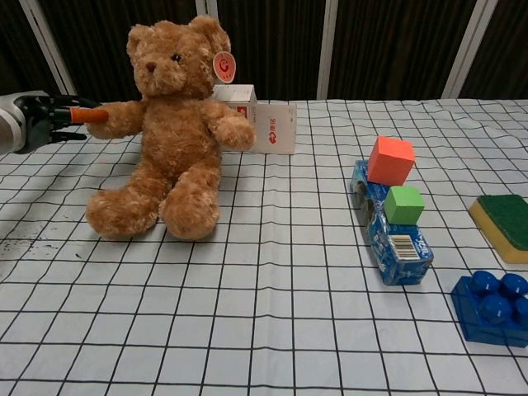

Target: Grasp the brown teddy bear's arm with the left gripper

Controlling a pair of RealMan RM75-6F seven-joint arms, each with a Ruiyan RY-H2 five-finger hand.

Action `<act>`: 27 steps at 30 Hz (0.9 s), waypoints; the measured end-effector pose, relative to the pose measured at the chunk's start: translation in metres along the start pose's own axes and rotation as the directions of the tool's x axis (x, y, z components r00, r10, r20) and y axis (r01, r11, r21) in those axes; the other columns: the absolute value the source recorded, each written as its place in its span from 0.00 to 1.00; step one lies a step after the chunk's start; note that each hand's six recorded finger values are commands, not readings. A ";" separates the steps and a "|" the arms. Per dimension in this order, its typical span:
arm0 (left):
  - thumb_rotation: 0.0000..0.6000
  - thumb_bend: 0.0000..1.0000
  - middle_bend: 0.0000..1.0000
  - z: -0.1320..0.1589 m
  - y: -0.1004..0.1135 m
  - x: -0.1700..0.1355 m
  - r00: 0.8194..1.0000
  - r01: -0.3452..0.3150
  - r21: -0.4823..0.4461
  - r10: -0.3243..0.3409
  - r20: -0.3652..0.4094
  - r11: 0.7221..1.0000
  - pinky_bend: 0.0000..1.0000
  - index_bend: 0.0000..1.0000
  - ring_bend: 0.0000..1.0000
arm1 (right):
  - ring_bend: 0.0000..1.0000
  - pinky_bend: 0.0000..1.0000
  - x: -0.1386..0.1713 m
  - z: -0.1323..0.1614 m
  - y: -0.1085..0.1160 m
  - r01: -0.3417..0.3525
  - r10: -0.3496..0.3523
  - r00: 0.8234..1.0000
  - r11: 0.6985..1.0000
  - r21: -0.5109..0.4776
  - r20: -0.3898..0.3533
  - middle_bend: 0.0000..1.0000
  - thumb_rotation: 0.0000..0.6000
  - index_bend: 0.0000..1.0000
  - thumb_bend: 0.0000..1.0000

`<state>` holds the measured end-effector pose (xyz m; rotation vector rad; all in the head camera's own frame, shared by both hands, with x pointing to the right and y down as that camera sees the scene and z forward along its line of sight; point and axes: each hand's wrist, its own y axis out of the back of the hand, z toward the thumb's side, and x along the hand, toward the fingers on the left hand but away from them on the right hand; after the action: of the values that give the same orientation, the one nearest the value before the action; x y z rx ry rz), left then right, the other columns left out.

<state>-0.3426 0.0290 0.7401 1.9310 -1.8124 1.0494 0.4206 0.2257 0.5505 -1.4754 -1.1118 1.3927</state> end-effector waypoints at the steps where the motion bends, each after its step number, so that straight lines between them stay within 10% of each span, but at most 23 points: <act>1: 1.00 0.43 0.41 -0.003 0.001 0.001 1.000 -0.002 0.000 0.002 -0.010 1.000 0.10 0.43 0.02 | 0.00 0.00 0.000 0.000 0.000 -0.002 0.002 1.000 1.000 0.000 0.001 0.00 1.00 0.00 0.15; 10: 1.00 0.45 0.42 -0.025 -0.001 0.009 0.998 0.007 0.031 -0.005 -0.062 1.000 0.09 0.44 0.02 | 0.00 0.00 -0.002 0.000 -0.003 -0.010 0.010 1.000 1.000 0.007 0.004 0.00 1.00 0.00 0.15; 27: 1.00 0.55 0.43 0.012 0.000 -0.001 0.998 -0.004 0.000 0.004 0.063 1.000 0.09 0.46 0.02 | 0.00 0.00 -0.002 0.006 -0.009 -0.034 0.034 0.999 0.999 0.014 -0.009 0.00 1.00 0.00 0.15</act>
<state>-0.3390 0.0215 0.7315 1.9828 -1.8496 1.0010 0.4144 0.2261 0.5594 -1.4960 -1.0735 1.4124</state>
